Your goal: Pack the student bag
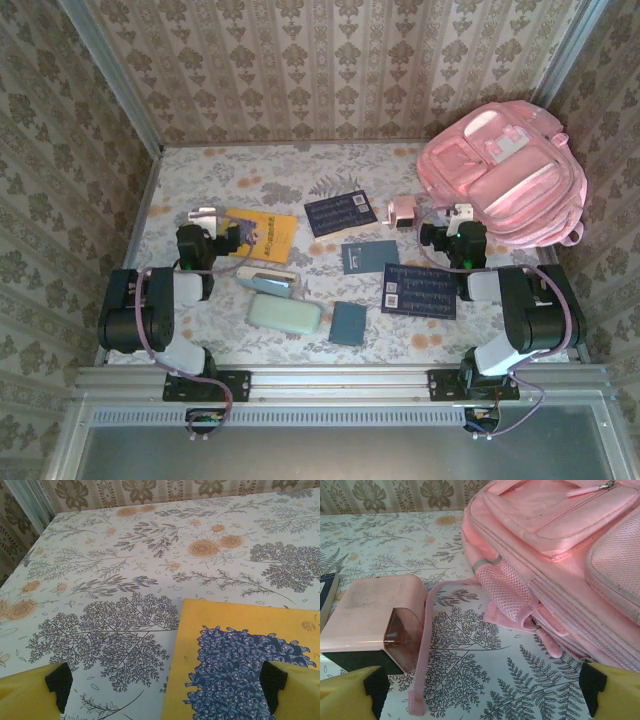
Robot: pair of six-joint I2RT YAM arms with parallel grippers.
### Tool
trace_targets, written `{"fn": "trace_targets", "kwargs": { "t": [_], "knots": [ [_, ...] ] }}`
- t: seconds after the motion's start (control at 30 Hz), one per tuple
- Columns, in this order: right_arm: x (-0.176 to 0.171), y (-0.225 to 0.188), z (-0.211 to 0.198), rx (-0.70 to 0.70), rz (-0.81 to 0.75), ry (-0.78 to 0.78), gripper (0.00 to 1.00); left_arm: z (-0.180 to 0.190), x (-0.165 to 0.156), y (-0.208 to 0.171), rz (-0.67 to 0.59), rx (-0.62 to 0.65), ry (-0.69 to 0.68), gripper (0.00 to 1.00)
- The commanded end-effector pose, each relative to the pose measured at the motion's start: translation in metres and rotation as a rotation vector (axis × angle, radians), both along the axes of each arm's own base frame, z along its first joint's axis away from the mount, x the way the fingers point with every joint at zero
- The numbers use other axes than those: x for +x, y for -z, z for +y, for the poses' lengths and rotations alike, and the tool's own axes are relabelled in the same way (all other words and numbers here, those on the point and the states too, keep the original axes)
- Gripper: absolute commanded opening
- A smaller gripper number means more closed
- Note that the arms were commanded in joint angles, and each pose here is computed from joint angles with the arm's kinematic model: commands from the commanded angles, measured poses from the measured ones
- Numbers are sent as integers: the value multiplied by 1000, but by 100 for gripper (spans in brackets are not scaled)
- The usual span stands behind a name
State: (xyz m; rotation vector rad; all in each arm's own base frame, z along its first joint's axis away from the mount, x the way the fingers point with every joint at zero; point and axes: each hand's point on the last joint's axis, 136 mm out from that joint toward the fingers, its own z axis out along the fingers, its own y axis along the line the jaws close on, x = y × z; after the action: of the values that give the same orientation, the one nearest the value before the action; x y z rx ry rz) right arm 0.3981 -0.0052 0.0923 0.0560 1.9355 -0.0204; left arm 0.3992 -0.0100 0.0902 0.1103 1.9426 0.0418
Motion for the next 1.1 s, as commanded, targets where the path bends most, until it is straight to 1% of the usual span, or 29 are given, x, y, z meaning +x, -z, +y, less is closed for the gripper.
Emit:
{"fn": "trace_targets", "kwargs": {
  "t": [0.0,0.3,0.37,0.5,1.07],
  "knots": [
    [2,-5,-1,-7,-9,13,100,2,0,-3,-9,13,-1,100],
    [2,-7,0,-5,-14,4,100,3,0,-3,-6,3,4,100],
    [3,-7,4,-3,-6,-21,100,2,0,-3,-7,11,0,100],
    [4,-6,4,-3,2,-21,100,1,-1,-5,-22,42,-23,100],
    [5,-6,4,3,7,-24,100,1,-1,-6,-25,48,-25,100]
  ]
}}
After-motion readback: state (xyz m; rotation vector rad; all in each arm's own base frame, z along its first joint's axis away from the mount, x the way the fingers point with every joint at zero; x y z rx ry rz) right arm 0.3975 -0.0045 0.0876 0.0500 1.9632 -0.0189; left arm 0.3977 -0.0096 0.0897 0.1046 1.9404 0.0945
